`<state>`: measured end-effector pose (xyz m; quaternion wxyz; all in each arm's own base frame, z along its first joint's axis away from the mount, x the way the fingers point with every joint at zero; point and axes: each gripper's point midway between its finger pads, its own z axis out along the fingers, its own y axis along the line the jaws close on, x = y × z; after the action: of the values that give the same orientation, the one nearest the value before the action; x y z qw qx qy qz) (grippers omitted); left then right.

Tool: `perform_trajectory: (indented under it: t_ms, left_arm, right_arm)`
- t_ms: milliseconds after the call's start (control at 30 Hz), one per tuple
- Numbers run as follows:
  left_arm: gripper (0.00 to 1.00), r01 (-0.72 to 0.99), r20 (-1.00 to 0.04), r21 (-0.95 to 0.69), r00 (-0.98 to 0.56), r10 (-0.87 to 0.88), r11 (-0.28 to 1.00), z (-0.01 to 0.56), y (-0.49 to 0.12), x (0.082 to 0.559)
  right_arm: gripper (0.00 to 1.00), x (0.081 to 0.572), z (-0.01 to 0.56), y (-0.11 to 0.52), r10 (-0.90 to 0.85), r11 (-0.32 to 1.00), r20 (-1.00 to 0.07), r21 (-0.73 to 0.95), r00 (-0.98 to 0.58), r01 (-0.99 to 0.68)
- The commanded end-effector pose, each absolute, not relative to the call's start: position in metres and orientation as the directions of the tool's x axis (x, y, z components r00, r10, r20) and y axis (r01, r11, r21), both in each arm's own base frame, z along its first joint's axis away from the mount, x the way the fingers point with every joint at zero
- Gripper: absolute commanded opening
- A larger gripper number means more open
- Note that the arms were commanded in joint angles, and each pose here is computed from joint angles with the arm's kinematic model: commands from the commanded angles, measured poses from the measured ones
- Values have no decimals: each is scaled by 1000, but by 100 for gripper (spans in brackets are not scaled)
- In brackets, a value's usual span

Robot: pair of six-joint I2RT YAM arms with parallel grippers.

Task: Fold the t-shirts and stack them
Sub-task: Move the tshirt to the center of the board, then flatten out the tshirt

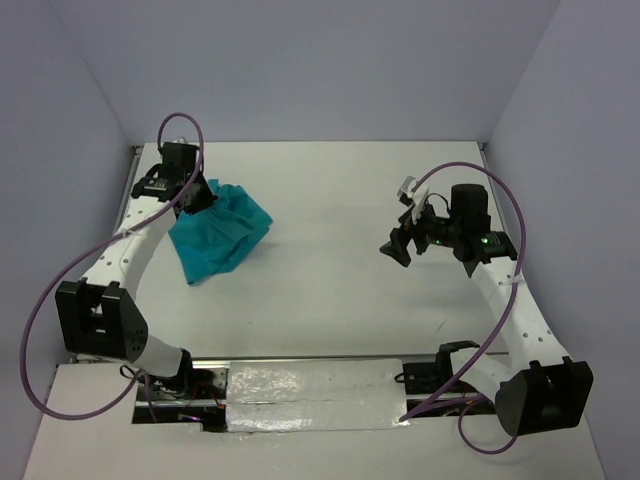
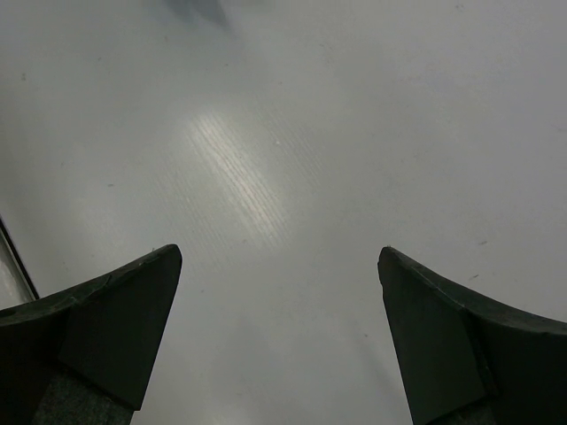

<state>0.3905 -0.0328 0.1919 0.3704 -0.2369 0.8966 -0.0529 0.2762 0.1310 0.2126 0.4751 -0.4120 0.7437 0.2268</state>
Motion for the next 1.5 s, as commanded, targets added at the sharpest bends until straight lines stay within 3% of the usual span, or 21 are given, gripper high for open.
perform_trajectory:
  t_ms: [0,200,433,733,933,1133,1267,1467]
  left_arm:
    - [0,-300,-635,-307,-642,-429,903,209,-51,385]
    - [0,-74,-601,-428,-721,-345,901,217,-126,388]
    - [0,145,-563,-463,-810,-164,875,200,-231,365]
    - [0,269,-518,-439,-856,3,857,162,-318,345]
    - [2,299,-477,-387,-874,88,872,126,-345,337]
    - [40,340,-447,-369,-881,155,865,103,-363,322]
    - [64,352,-499,-356,-855,142,866,117,-362,323]
    - [76,412,-600,-363,-789,128,836,158,-352,318]
  right_arm:
    - [99,280,228,135,-386,548,-910,-96,-150,-831]
    - [100,278,227,133,-390,553,-908,-99,-152,-827]
    - [99,275,225,132,-392,556,-907,-100,-155,-825]
    - [99,275,223,130,-394,568,-905,-102,-161,-817]
    - [99,275,220,130,-396,571,-902,-98,-169,-815]
    - [100,275,218,129,-400,572,-900,-96,-174,-815]
    - [99,275,217,129,-402,572,-898,-92,-181,-815]
    - [99,273,217,129,-407,561,-894,-86,-185,-824]
